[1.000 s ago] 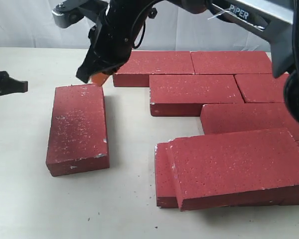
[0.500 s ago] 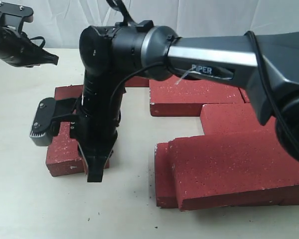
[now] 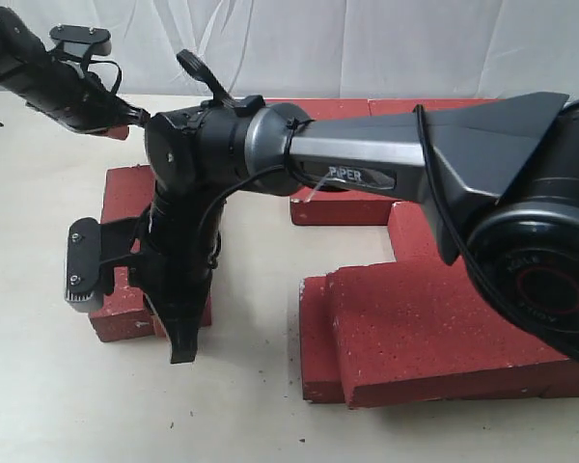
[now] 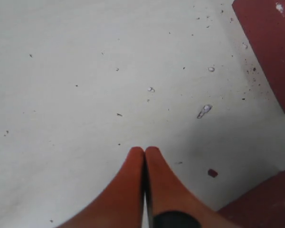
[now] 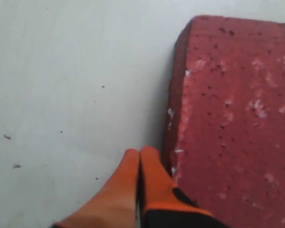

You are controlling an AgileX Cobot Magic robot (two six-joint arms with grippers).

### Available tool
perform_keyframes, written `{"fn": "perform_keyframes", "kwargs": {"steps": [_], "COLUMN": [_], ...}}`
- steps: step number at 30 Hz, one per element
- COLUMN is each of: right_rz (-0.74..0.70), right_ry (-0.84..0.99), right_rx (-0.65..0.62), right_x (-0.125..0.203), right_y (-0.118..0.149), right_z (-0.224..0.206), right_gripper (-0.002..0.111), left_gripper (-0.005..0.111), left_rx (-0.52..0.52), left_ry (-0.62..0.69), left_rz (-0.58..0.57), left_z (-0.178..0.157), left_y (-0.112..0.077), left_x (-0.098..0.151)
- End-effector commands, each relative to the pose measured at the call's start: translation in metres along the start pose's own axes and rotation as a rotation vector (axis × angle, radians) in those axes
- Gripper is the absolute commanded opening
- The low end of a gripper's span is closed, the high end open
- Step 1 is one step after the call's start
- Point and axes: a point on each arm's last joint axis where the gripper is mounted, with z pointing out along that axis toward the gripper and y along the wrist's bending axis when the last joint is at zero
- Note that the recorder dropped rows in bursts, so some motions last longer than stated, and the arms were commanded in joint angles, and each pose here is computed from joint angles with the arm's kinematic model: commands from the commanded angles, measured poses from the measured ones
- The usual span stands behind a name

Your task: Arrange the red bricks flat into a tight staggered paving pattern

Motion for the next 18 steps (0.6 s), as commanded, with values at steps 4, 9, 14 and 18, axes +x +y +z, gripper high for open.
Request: {"fn": "perform_keyframes", "kwargs": {"steps": [4, 9, 14, 18], "right_rz": [-0.020, -0.049, -0.026, -0.013], "right_ry": [0.007, 0.053, 0.167, 0.239], "right_rx": [0.016, 0.044, 0.152, 0.205], "right_x": [0.002, 0.008, 0.016, 0.022], "right_y": [-0.002, -0.007, -0.016, -0.019], "right_z": [0.006, 0.013, 0.004, -0.004], "right_gripper": [-0.001, -0.001, -0.001, -0.001], "left_gripper": [0.000, 0.000, 0.000, 0.000], "left_rx": [0.053, 0.071, 0.067, 0.062], "left_ry": [0.048, 0.101, 0.162, 0.166], "left_rz": [0.039, 0.053, 0.046, 0.031], "left_z": [0.027, 0.031, 0.022, 0.000], "left_y": [-0.019, -0.021, -0.016, -0.012], "left_x": [0.000, 0.007, 0.010, 0.003]}}
